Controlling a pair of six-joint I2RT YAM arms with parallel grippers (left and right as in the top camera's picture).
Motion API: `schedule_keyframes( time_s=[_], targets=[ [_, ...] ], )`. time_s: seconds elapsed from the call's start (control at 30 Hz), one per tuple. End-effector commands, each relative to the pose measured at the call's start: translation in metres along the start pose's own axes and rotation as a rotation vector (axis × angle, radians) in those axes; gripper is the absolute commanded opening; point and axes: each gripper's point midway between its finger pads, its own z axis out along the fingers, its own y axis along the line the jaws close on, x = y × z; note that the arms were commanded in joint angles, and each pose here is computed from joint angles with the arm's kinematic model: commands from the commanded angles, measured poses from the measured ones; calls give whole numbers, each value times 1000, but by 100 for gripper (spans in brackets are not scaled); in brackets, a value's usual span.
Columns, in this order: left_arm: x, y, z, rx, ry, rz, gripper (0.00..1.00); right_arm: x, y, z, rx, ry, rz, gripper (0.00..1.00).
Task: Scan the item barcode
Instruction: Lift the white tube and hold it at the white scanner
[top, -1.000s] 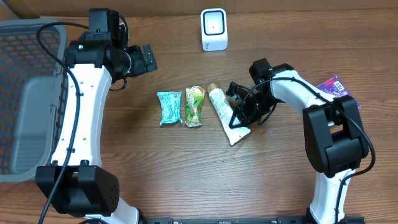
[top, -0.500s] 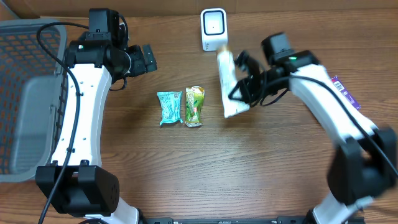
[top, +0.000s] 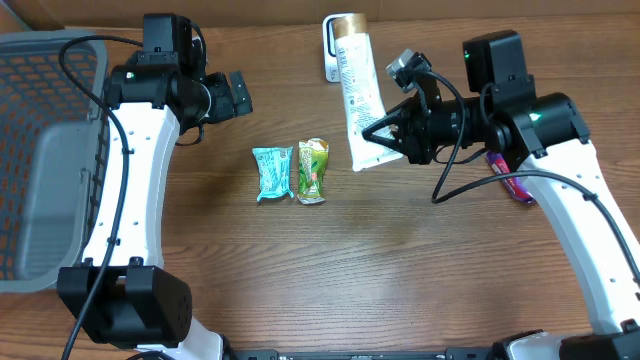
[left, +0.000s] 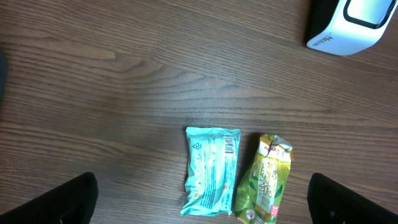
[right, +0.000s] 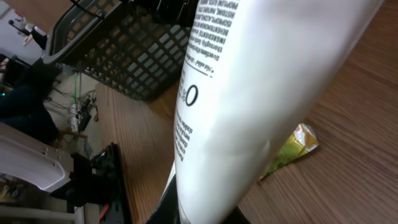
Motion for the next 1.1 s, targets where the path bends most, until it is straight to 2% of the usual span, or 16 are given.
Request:
schedule_keyframes(
  time_s=[0.0, 0.07, 0.13, 0.23, 0.4, 0.5, 0.67, 0.93, 1.07],
  targets=[
    [-5, -3, -9, 15, -25, -8, 100, -15, 17, -7, -67, -52, -77, 4],
    [-5, -3, -9, 16, -25, -7, 100, -16, 16, -7, -62, -57, -82, 4],
    [-5, -3, -9, 15, -25, -8, 100, -16, -3, -7, 44, -47, -14, 4],
    [-5, -3, -9, 15, -25, -8, 100, -10, -54, -14, 370, -21, 104, 4],
    [-5, -3, -9, 15, -25, -8, 100, -12, -115, -28, 842, 12, 47, 4],
    [-5, -3, -9, 15, -25, -8, 100, -24, -151, -41, 1135, -24, 13, 4],
    [-5, -3, -9, 15, -25, -8, 100, -37, -194, -18, 1284, 26, -180, 4],
    [-5, -3, -9, 15, -25, -8, 100, -50, -251, 24, 1387, 112, -496, 4],
    [-5, -3, -9, 15, -25, -8, 100, -42, -275, 43, 1416, 216, -643, 4]
  ],
)
